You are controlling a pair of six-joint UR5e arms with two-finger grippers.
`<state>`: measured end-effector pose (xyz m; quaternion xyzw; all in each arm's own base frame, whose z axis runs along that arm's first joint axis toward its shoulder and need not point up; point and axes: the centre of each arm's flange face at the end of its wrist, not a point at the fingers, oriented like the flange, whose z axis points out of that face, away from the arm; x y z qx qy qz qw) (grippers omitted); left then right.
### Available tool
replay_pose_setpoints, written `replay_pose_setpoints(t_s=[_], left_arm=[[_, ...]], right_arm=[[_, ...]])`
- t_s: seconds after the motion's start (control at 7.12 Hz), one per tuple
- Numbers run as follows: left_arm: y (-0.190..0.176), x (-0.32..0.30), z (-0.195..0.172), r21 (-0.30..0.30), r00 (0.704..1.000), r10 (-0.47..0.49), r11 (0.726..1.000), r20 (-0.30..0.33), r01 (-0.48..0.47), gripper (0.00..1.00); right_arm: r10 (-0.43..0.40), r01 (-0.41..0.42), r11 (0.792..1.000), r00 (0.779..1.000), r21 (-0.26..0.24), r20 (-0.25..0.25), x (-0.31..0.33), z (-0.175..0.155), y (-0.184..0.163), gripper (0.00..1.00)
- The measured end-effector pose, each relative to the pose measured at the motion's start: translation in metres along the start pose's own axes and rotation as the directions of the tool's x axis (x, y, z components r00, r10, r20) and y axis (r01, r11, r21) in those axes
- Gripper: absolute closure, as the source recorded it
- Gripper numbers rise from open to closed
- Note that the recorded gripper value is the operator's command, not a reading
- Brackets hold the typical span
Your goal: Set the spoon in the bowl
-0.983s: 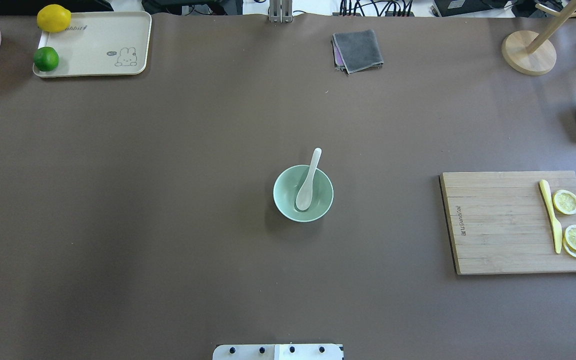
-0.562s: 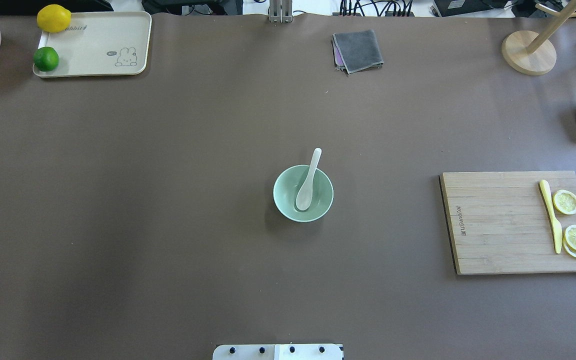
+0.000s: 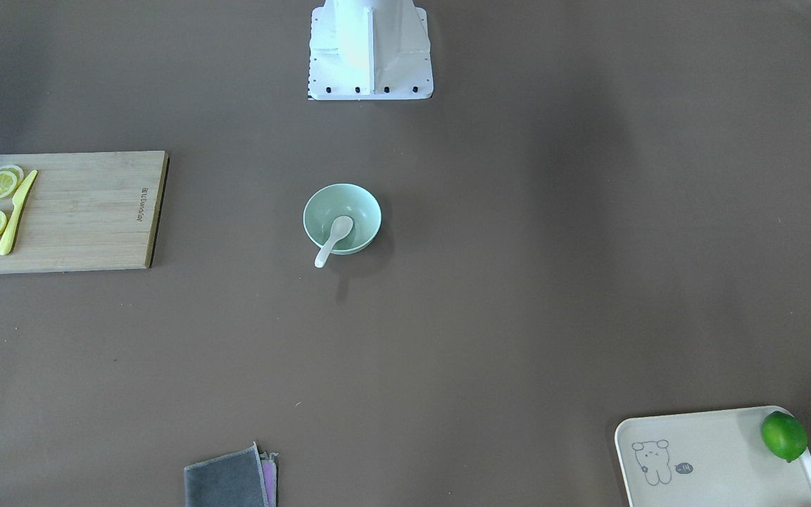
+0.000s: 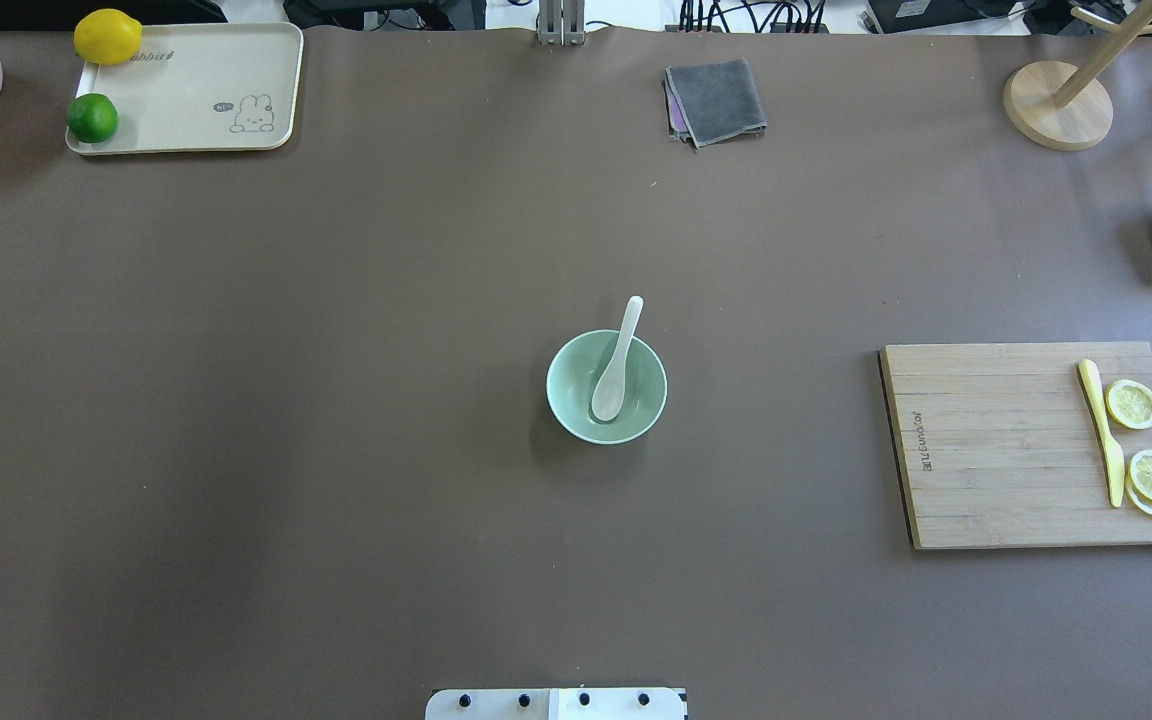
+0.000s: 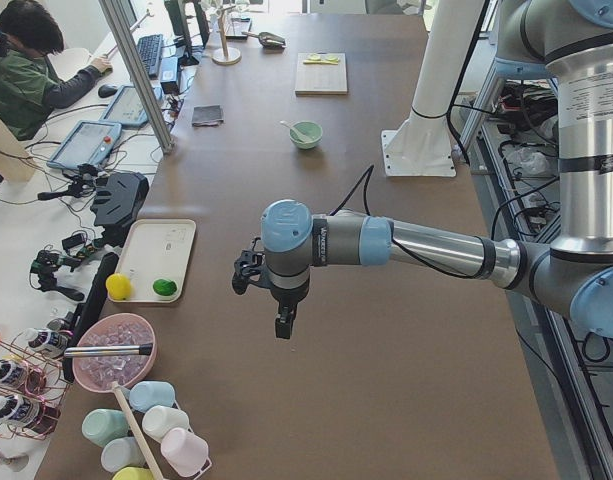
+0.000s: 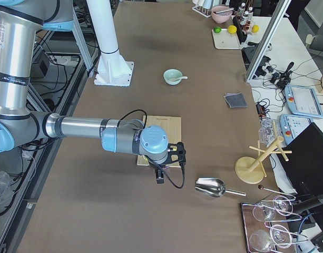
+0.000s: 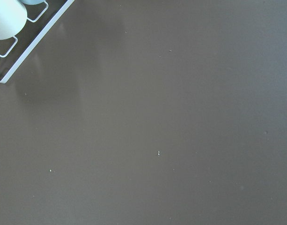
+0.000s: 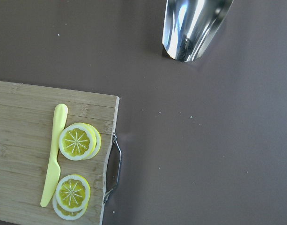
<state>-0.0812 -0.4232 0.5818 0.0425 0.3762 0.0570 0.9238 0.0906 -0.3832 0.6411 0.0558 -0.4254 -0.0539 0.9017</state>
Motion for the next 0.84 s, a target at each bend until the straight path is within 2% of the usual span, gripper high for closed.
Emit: replay_pose_setpoints(t_s=[0.84], left_arm=[[-0.0019,0.0017,-0.002,0.015,1.0,0.015,1.0,0.003,-0.015,0.01]], right_arm=[[0.002,-0.002,1.0,1.0,-0.001,-0.001,0.0002,0.0001,0.0,0.0]])
